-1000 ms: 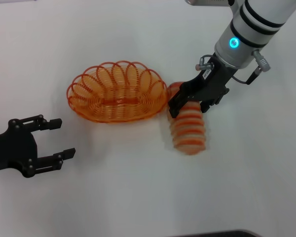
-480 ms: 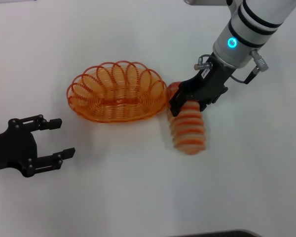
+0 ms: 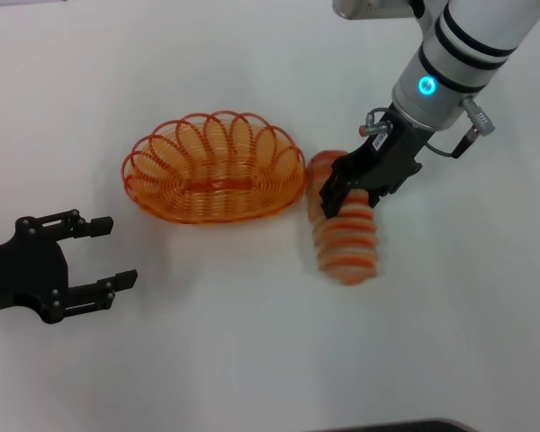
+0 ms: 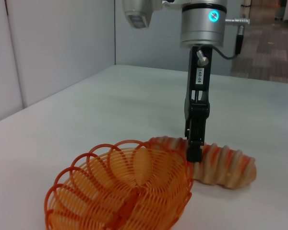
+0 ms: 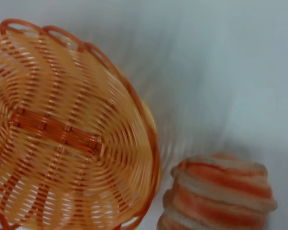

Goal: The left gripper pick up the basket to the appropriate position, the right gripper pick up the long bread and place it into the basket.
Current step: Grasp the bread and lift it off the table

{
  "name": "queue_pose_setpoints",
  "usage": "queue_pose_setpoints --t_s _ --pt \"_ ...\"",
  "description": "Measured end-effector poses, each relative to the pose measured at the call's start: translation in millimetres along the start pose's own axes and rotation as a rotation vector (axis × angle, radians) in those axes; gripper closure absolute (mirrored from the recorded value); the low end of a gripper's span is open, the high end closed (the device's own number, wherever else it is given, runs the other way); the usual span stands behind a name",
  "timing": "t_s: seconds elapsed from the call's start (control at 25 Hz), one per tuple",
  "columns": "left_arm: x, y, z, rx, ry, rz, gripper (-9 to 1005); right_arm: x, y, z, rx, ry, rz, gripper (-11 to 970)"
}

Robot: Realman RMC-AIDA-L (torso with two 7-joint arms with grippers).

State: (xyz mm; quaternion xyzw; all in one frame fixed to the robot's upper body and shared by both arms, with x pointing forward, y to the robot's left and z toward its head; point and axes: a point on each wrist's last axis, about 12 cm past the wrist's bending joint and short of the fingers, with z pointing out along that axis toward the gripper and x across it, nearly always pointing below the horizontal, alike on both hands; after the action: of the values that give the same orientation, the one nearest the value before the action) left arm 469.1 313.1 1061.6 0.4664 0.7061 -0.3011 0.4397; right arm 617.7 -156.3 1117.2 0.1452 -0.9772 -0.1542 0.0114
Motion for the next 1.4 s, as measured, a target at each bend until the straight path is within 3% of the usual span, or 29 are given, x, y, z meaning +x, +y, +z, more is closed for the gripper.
queue_pose_setpoints --t_s 0.88,1.4 --pt "0.2 1.4 -0.3 -0.008 0.004 -0.010 273 -1.5 -1.6 -3.5 -0.014 -0.026 -0.024 495" --pt "-0.6 1.4 -0.5 -0.007 -0.002 -0.009 272 1.9 -6.6 -4.8 -0.027 -0.027 -0.017 565"
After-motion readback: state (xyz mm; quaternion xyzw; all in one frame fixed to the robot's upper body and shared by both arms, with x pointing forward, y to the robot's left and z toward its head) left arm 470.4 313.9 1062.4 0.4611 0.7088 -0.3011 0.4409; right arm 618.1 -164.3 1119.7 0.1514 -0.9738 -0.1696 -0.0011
